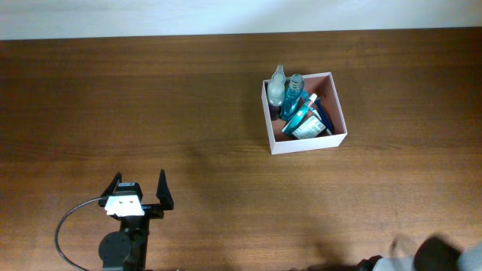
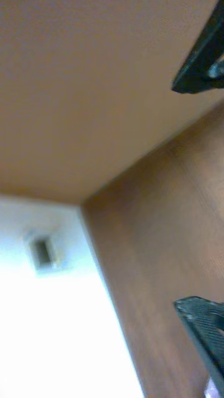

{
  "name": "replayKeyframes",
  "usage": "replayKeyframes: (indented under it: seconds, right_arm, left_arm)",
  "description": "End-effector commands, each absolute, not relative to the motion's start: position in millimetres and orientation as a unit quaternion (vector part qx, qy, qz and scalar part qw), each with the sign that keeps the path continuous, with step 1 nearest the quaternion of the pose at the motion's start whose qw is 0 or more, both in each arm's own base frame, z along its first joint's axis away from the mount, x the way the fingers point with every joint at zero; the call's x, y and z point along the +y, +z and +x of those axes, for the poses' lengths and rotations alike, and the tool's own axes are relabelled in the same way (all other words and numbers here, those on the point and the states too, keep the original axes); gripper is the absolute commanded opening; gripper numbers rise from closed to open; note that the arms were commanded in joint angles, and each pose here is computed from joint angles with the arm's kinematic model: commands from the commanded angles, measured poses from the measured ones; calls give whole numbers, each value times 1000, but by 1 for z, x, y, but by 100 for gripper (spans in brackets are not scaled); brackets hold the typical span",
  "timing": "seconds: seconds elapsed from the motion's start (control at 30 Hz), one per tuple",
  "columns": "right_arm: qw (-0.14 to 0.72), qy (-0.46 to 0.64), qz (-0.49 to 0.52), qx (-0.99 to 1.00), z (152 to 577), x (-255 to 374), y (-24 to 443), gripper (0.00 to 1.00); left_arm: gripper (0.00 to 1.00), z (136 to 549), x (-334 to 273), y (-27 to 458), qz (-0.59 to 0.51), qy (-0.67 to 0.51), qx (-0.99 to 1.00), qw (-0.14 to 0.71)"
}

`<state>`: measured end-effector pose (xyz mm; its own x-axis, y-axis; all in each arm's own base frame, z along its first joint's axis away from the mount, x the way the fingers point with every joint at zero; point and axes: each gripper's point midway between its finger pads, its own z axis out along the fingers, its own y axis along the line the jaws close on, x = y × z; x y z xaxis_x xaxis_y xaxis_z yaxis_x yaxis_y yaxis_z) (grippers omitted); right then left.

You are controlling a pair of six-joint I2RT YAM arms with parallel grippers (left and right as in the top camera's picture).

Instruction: Pack container

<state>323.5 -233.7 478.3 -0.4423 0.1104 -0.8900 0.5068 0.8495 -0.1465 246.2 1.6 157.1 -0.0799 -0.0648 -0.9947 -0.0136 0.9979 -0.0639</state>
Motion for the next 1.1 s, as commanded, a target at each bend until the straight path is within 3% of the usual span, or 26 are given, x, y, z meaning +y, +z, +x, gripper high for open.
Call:
replayKeyframes:
  seconds: [0.0, 0.23, 0.37, 0.63, 1.07]
  right_arm:
    - [534, -183, 120, 817, 312, -172, 486, 99]
    - [588, -117, 4, 800, 271, -62, 475, 99]
    - [670, -74, -64, 736, 242, -13, 479, 99]
    - [759, -36, -128, 638, 219, 20, 448, 99]
    - [826, -10, -200, 527, 219, 49, 352, 99]
  left_arm:
    - [100, 246, 1, 156, -24, -18, 735, 678]
    - [99, 246, 1, 156, -24, -18, 735, 678]
    - [100, 246, 1, 156, -24, -18, 735, 678]
    - [99, 246, 1, 156, -24, -18, 735, 678]
    - [99, 246, 1, 156, -24, -18, 735, 678]
